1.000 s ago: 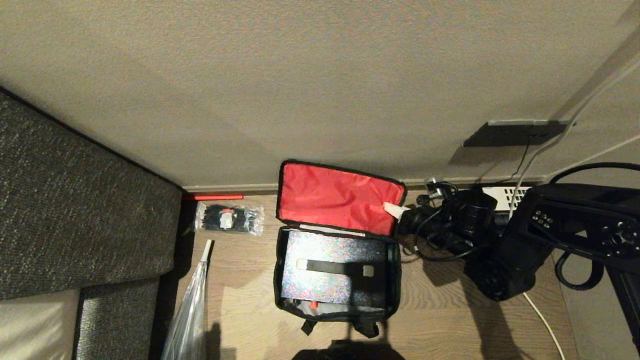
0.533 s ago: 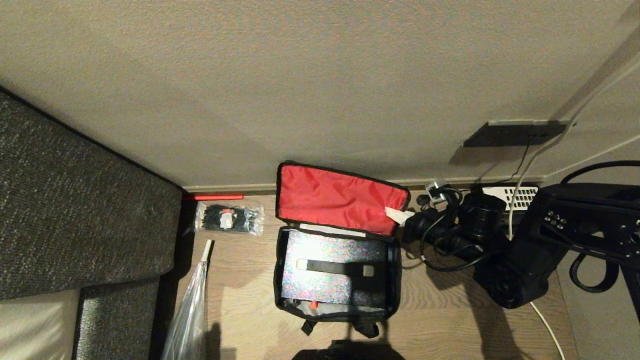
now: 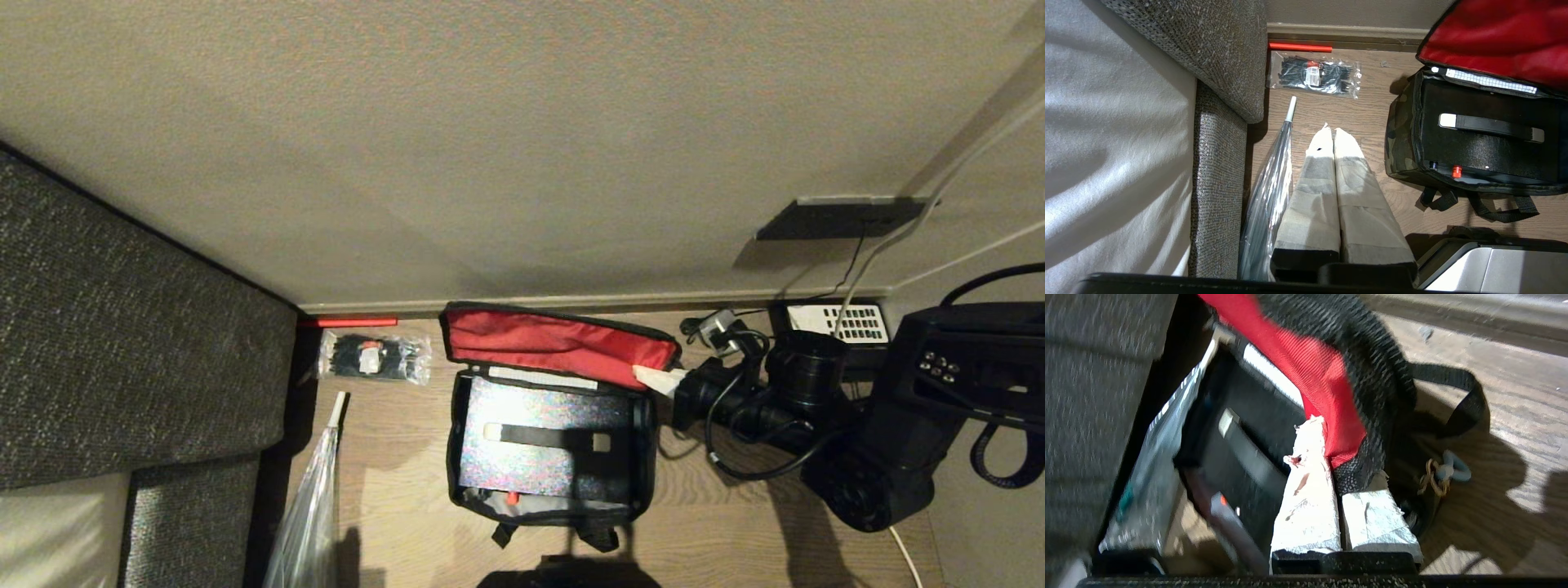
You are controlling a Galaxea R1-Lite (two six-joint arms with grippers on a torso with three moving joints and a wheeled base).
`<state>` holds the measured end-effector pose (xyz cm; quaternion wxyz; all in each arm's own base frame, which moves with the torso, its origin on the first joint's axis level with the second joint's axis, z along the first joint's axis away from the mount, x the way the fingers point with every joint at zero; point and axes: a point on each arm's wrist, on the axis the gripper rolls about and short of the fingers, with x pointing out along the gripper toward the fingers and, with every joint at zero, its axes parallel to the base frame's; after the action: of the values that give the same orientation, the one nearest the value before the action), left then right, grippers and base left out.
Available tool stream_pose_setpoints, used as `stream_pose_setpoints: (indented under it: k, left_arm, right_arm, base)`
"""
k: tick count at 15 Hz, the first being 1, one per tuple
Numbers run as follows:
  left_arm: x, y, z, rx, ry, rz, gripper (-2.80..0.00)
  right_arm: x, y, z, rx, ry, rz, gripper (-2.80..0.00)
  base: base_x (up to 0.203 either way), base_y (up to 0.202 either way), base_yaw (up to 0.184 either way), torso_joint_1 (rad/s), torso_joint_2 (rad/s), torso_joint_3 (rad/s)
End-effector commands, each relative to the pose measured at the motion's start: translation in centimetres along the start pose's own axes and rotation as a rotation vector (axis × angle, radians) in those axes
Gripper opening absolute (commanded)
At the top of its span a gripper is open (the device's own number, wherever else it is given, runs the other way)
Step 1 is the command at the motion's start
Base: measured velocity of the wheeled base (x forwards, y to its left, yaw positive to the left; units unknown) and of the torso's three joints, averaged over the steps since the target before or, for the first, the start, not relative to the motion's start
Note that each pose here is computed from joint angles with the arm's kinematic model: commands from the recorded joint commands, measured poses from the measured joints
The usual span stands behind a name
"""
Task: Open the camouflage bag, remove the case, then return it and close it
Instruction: Close the top of the storage box
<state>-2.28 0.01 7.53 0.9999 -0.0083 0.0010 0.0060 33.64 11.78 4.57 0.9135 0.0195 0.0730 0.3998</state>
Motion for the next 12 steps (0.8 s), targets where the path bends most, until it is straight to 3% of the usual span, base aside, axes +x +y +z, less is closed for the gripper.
stream_pose_setpoints:
  k: [1, 8, 9, 12]
  left_arm:
    - [0.0, 0.0, -0.1, -0.001, 0.001, 0.0, -2.8]
    - [0.0, 0.0, -0.1, 0.0, 0.001, 0.0, -2.8]
    - [0.0, 0.0, -0.1, 0.0, 0.001, 0.002, -2.8]
    - [0.0, 0.0, -0.1, 0.0, 0.001, 0.0, -2.8]
  right_arm:
    - [-0.6, 0.4, -0.4, -0.015, 0.019, 0.029, -2.8]
    - [-1.2, 0.7, -0.8, -0.011, 0.04, 0.038, -2.8]
    - [-1.5, 0.9, -1.0, -0.006, 0.051, 0.058, 0.0]
    - [-2.0, 1.5, -1.1, -0.012, 0.063, 0.119, 0.0]
  base:
    - [0.0, 0.0, 0.0, 0.0, 0.0, 0.0]
    - [0.0, 0.0, 0.0, 0.0, 0.0, 0.0]
    - [0.0, 0.0, 0.0, 0.0, 0.0, 0.0]
    - [0.0, 0.0, 0.0, 0.0, 0.0, 0.0]
